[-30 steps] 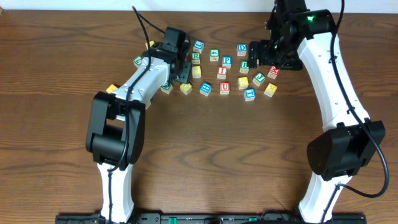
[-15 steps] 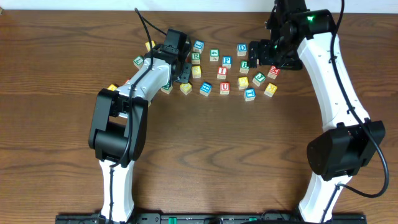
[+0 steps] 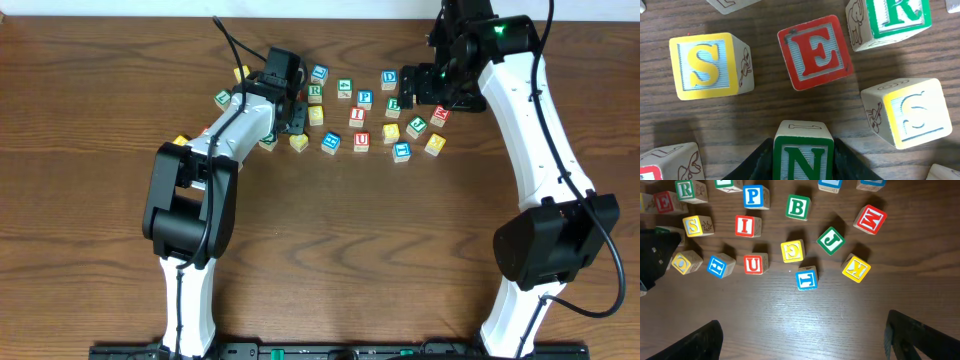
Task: Spell out NEURIPS
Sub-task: 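Lower the left gripper onto the green N block and close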
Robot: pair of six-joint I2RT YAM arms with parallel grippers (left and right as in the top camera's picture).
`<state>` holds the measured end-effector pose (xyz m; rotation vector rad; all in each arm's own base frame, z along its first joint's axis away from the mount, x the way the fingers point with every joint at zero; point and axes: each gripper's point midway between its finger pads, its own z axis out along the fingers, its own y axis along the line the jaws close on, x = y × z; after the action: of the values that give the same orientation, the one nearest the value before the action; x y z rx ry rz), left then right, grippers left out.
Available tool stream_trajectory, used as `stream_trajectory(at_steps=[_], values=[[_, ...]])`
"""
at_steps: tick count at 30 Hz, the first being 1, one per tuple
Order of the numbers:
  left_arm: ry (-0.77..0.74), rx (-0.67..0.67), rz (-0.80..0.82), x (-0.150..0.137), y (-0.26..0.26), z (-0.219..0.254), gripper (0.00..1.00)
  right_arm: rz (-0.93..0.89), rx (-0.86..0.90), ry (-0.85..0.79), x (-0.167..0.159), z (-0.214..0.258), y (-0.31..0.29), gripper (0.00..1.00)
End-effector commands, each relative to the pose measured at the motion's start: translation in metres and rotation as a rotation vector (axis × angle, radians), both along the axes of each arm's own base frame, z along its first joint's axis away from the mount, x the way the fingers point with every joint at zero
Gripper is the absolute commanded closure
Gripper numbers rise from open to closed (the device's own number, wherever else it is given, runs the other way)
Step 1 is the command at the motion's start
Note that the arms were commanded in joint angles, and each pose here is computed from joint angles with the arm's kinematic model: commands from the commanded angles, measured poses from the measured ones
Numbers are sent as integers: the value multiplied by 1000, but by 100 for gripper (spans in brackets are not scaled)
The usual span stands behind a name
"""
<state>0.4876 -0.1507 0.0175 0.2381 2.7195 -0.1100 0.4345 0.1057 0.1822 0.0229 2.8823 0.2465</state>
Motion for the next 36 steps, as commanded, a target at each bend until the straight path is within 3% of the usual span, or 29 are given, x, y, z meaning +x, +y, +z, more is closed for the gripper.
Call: stream_trajectory(at_steps=[1,32,36], values=[[-14,-3,27,6,0,1,65,7,-6,-27,3,8,0,1],[-24,-18,50,9,-1,2,64,6,-8,-28,3,8,0,1],[-22,-22,59,8,-1,-4,52,6,-7,-29,3,8,0,1]])
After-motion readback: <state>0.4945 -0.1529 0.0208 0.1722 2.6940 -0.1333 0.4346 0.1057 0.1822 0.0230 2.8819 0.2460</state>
